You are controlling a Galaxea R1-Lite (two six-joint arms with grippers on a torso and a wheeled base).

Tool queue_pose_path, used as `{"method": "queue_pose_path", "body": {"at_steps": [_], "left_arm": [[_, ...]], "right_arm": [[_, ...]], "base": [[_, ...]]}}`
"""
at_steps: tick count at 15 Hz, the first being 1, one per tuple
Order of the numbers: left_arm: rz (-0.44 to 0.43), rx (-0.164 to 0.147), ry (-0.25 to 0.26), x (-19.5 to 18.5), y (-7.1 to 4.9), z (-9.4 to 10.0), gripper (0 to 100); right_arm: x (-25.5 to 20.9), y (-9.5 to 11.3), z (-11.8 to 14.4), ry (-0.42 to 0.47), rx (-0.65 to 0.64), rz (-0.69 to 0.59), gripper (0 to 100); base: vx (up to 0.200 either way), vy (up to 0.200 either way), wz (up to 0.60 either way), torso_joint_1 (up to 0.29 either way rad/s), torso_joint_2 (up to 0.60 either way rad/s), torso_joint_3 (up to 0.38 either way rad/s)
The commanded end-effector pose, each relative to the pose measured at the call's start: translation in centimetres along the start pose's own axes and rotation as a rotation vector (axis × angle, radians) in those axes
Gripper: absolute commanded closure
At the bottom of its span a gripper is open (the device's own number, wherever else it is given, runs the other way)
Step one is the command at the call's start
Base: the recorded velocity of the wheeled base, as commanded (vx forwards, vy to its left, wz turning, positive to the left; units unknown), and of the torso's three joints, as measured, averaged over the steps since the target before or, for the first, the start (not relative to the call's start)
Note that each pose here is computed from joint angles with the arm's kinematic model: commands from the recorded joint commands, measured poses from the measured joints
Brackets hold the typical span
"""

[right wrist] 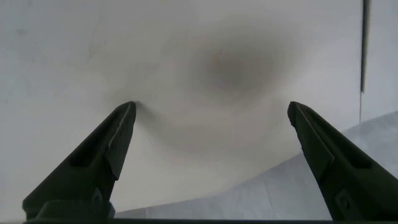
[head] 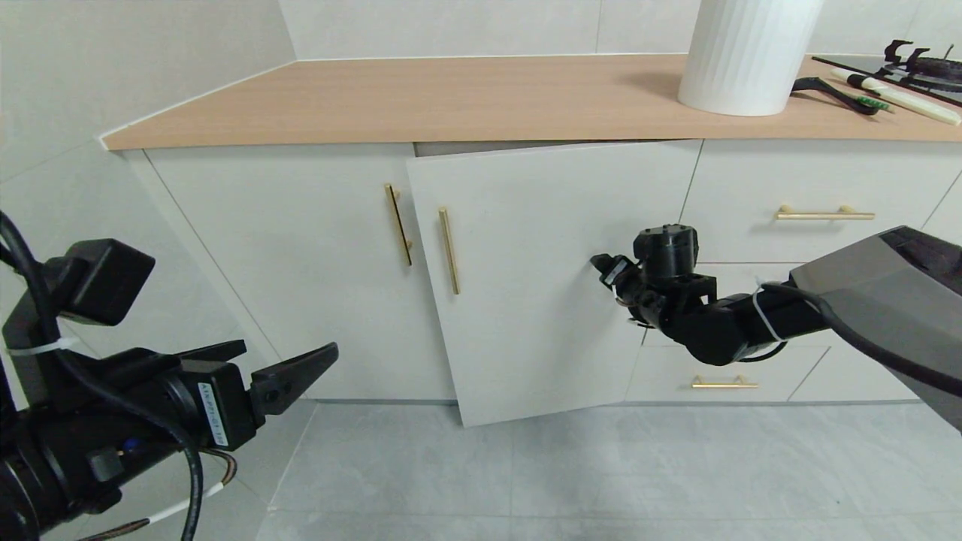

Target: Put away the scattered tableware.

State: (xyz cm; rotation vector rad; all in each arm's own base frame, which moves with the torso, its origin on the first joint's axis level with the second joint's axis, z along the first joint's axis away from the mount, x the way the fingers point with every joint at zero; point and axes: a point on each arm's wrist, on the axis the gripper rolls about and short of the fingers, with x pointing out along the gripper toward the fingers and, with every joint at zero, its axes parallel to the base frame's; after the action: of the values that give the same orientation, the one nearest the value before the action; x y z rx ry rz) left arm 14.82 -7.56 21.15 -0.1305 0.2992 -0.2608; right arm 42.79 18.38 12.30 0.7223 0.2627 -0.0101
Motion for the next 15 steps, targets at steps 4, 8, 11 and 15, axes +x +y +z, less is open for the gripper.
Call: {"method": "queue_pose_path", "body": {"at_steps": [4, 8, 11, 15], "left_arm": [[0.0, 0.0, 0.002, 0.0, 0.0, 0.0, 0], [0.002, 0.002, 0.009, 0.2, 0.0, -0.1, 0], [0.001, 0.002, 0.008, 0.2, 0.0, -0.1, 0], [0.001, 0.002, 0.008, 0.2, 0.0, -0.1, 0]], "right_arm": [[1.5, -0.6, -0.1, -0.047, 0.004, -0.038, 0], [2.1, -0.9, 0.4, -0.068, 0.009, -0.052, 0], [2.9, -1.5, 1.0, -0.095, 0.011, -0.09, 0], [2.0, -1.3, 1.1, -0.081, 0.005, -0.087, 0]], "base": [[0.0, 0.0, 0.0, 0.0, 0.0, 0.0], [0.0, 0.0, 0.0, 0.0, 0.0, 0.0], [0.0, 0.0, 0.0, 0.0, 0.0, 0.0], [0.0, 0.0, 0.0, 0.0, 0.0, 0.0]]}}
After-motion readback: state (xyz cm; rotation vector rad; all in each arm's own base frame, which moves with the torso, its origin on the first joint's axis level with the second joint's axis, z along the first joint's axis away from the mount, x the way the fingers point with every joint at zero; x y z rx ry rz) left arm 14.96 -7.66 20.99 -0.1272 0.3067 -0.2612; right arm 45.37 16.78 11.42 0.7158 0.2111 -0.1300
